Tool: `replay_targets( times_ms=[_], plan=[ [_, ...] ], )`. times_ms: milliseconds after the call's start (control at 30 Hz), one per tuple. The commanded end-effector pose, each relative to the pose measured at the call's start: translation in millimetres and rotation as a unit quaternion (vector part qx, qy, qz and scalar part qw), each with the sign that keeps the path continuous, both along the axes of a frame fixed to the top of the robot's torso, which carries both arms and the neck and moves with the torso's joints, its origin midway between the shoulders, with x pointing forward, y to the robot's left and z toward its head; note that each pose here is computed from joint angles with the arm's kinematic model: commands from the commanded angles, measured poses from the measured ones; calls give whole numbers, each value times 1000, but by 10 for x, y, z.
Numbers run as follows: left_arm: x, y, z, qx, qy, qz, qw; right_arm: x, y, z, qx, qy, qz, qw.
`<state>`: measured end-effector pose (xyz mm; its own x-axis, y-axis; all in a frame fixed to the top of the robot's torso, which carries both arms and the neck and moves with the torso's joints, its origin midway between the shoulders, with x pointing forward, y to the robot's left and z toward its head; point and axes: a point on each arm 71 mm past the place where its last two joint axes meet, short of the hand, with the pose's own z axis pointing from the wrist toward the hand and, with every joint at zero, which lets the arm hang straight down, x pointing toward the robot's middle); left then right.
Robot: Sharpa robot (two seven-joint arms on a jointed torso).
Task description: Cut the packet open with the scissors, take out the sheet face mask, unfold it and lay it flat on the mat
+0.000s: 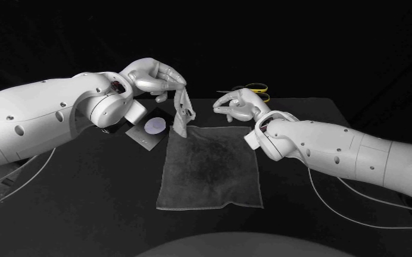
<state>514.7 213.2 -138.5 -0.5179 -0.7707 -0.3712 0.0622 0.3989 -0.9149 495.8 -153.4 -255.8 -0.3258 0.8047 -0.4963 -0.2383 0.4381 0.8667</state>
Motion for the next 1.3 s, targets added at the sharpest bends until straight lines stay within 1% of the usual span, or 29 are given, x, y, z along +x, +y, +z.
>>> replay_targets(
  times_ms=[33,367,600,833,1033,1200,1300],
  plan=[
    [-5,-14,11,-2,0,-4,1000,-9,26,7,0,-3,13,1000],
    [-12,-24,10,-2,2,-8,1000,-14,113,-4,-18,-3,23,1000],
    [-33,-85,12,-3,3,-17,1000,-29,282,-11,-26,0,46,999],
    [-37,-104,11,-3,4,-19,1000,-43,408,-22,-32,4,66,997],
    [-32,-99,10,-3,4,-18,1000,-32,462,-59,-39,4,66,997],
    [-40,-119,11,-4,4,-21,1000,-15,496,-90,-44,4,62,997],
    [-47,-134,12,-4,5,-23,1000,-21,521,-110,-45,7,65,997]
  ],
)
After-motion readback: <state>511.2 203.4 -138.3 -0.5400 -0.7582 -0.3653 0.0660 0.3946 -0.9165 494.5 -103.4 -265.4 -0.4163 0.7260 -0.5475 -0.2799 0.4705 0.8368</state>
